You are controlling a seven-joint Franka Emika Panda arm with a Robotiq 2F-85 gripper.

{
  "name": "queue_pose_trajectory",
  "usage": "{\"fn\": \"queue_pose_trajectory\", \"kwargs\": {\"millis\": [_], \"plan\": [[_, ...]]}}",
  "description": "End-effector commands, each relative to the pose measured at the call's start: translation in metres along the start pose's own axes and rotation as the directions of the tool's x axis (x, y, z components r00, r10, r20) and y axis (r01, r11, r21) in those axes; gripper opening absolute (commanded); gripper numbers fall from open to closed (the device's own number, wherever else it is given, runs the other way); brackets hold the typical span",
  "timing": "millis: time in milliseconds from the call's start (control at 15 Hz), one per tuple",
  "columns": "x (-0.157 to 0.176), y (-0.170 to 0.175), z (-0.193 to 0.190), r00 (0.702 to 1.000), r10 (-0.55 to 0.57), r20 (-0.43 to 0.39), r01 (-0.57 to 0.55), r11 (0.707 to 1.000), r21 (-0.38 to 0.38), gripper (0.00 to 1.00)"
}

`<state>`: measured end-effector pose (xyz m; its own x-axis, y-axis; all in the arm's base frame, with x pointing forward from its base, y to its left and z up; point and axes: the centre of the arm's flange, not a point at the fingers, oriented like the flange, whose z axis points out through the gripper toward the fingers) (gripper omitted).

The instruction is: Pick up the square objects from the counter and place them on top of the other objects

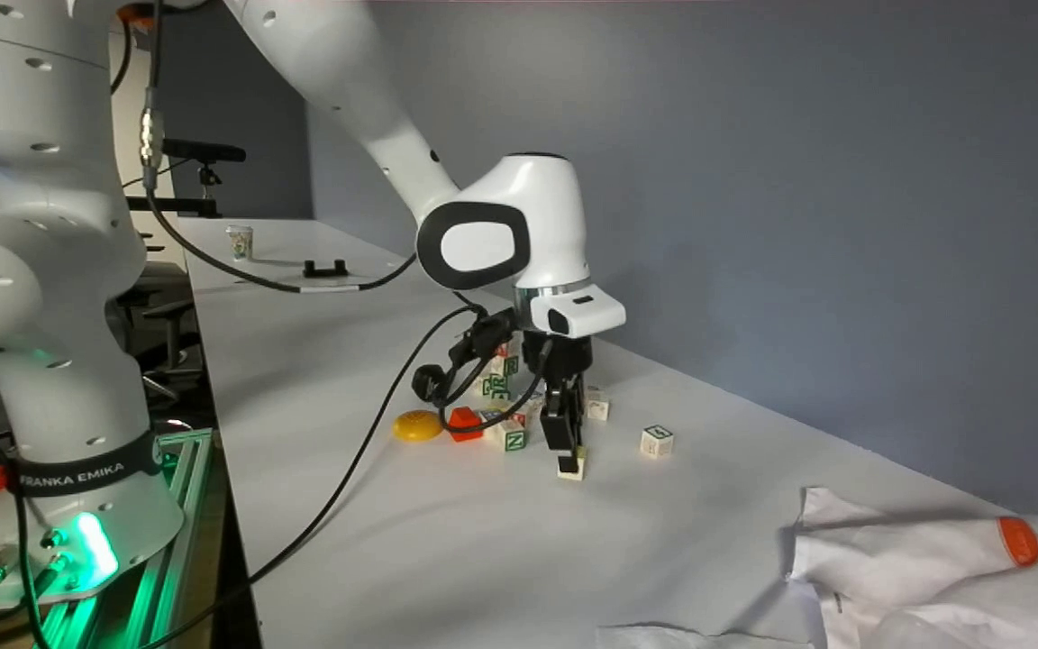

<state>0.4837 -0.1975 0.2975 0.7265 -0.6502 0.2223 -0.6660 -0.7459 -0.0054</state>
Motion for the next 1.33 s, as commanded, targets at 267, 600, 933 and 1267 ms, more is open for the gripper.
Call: {"fn": "queue_pose_trajectory", "kwargs": {"millis": [267,600,933,1267], "plan": [[-0.036,-0.028,-0.112,0.927,-0.343,-0.151,0.364,0.919,0.150,0.09],[-0.068,-0.057,-0.154,0.815,-0.528,-0.239,0.577,0.780,0.242,0.09],[-0.095,-0.075,-0.179,0.687,-0.695,-0.213,0.717,0.597,0.360,0.09],[-0.095,-0.082,-0.172,0.691,-0.698,-0.188,0.712,0.613,0.341,0.34]]}}
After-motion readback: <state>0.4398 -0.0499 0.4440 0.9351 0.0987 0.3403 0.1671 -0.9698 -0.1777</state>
